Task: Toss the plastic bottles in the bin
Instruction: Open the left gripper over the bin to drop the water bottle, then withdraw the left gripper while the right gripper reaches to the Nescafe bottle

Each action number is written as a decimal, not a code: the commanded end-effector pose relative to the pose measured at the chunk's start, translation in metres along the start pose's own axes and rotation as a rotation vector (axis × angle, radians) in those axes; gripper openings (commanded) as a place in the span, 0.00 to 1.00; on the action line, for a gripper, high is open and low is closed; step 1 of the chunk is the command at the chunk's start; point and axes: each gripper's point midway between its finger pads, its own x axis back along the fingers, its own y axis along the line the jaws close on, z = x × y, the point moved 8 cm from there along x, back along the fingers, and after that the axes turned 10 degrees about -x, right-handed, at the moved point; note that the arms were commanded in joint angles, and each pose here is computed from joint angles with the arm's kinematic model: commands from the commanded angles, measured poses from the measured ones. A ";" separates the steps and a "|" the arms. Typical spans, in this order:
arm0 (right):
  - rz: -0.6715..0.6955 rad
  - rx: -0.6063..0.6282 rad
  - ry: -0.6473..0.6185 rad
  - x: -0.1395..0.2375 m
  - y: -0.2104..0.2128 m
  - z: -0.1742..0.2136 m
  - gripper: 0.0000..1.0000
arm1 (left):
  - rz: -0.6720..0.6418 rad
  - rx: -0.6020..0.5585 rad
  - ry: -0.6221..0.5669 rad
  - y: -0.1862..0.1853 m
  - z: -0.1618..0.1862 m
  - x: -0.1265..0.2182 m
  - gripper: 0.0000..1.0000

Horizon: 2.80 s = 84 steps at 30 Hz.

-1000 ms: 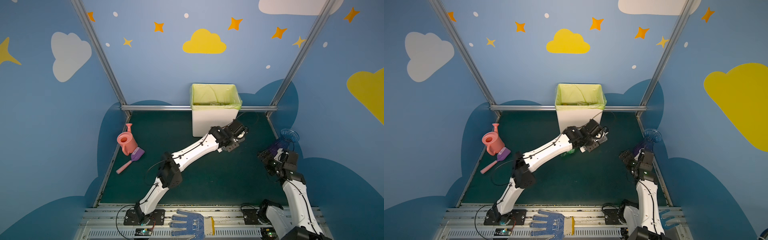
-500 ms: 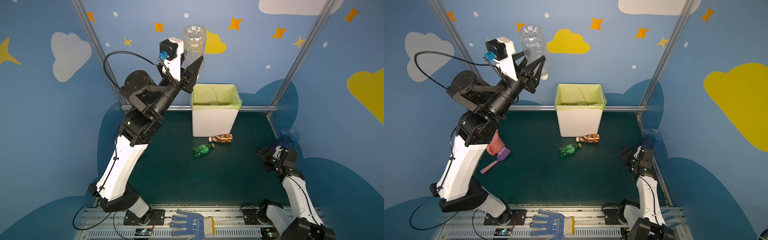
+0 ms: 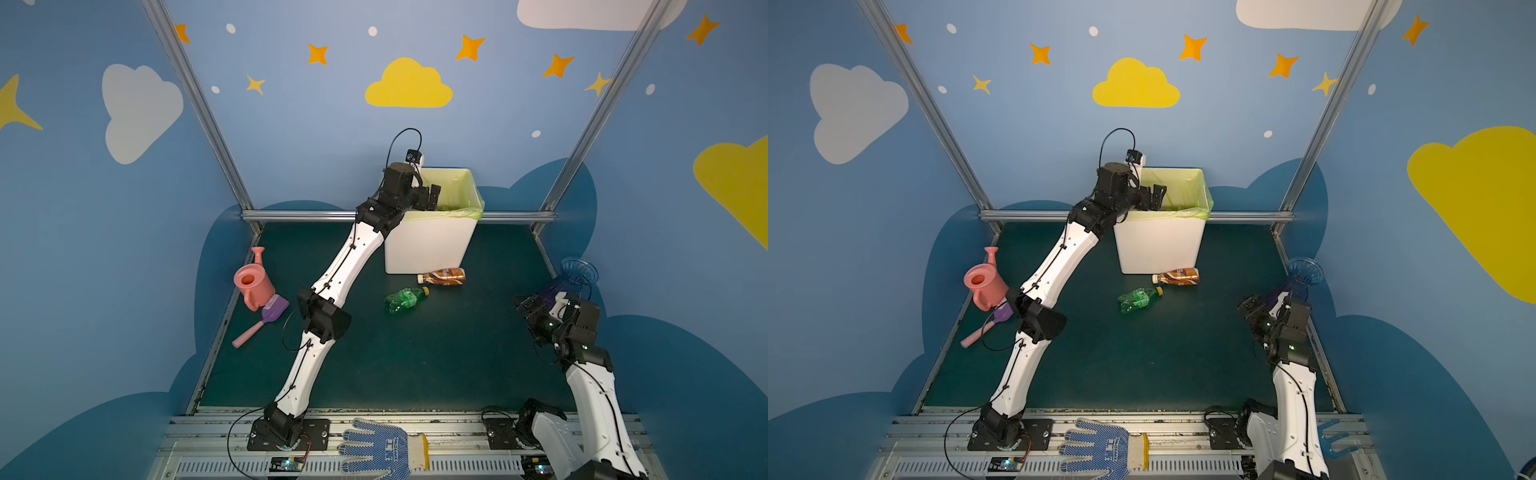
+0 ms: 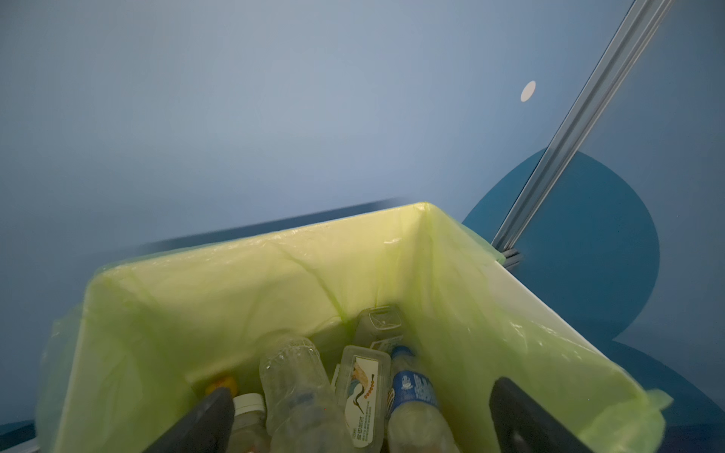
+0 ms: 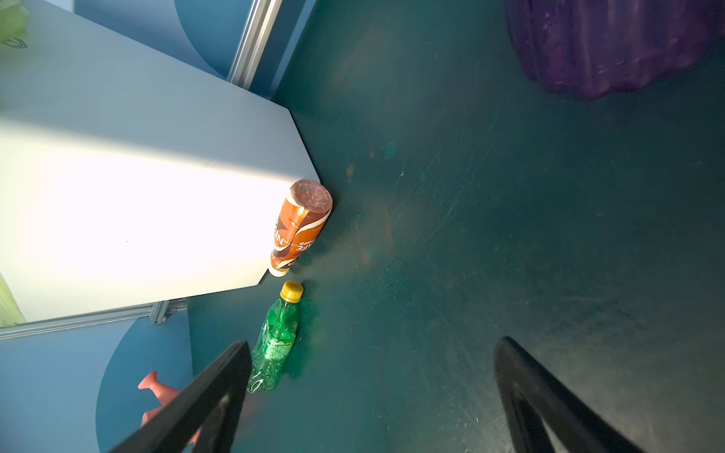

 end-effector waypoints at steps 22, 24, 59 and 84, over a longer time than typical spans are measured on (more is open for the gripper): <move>0.021 -0.045 0.225 -0.083 0.045 0.037 0.95 | 0.110 -0.048 -0.199 -0.034 0.009 0.151 1.00; 0.011 -0.059 0.239 -0.096 0.053 0.041 0.95 | 0.076 -0.026 -0.151 -0.028 0.034 0.163 1.00; 0.286 -0.086 0.163 -0.227 0.085 0.084 0.84 | -0.191 0.084 0.362 0.008 0.234 0.221 1.00; 0.470 -0.067 0.132 -0.225 0.052 0.061 0.82 | -0.178 0.094 0.394 0.008 0.240 0.218 1.00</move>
